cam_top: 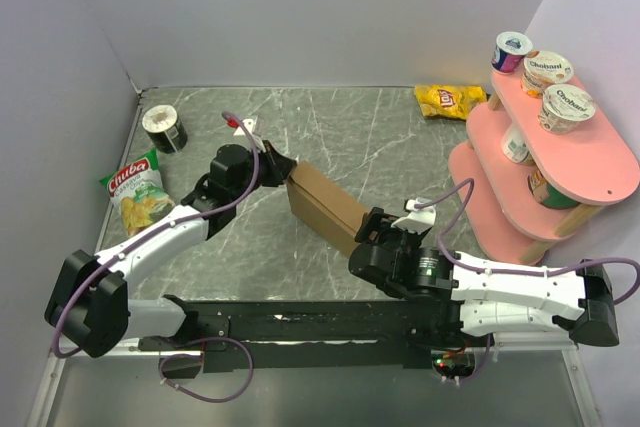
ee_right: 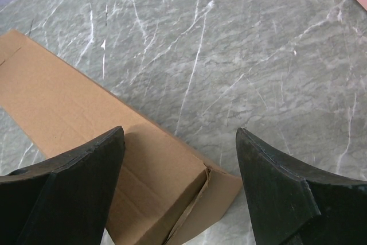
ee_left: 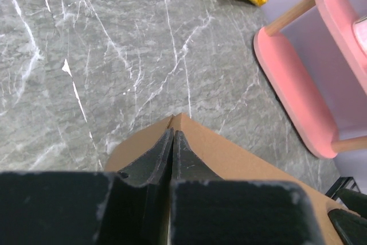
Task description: Fold the paper box
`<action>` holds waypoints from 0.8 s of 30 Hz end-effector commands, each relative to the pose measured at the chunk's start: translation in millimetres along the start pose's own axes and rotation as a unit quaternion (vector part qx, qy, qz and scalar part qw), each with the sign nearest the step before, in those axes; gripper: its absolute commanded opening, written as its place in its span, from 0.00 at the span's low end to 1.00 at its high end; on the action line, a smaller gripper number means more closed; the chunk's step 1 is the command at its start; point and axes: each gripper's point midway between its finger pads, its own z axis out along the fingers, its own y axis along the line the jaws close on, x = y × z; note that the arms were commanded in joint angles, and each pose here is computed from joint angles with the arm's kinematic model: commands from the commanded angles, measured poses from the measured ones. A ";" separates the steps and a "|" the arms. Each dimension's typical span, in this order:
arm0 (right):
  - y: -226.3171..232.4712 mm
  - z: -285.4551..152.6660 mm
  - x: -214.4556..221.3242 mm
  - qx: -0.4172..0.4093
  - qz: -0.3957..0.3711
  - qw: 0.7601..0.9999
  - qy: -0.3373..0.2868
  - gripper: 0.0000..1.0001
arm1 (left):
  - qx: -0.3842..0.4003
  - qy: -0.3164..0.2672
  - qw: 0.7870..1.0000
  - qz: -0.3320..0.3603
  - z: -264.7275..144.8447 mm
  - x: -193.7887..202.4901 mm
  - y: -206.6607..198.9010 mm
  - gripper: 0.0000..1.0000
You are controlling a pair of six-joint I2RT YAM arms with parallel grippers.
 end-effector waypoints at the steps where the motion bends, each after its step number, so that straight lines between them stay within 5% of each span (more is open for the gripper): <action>1: -50.5 -8.1 50.6 0.024 -0.175 0.979 0.098 0.84 | -0.131 0.220 0.966 -0.024 -38.4 139.0 76.0 0.06; 12: -34.1 -15.4 35.3 -0.009 -0.186 0.976 0.111 0.95 | -0.127 0.225 0.965 -0.043 -39.9 155.8 76.3 0.06; 24: 1.8 -30.1 -6.2 -0.127 -0.076 0.976 0.159 0.97 | -0.132 0.221 0.966 -0.031 -37.7 151.2 75.4 0.06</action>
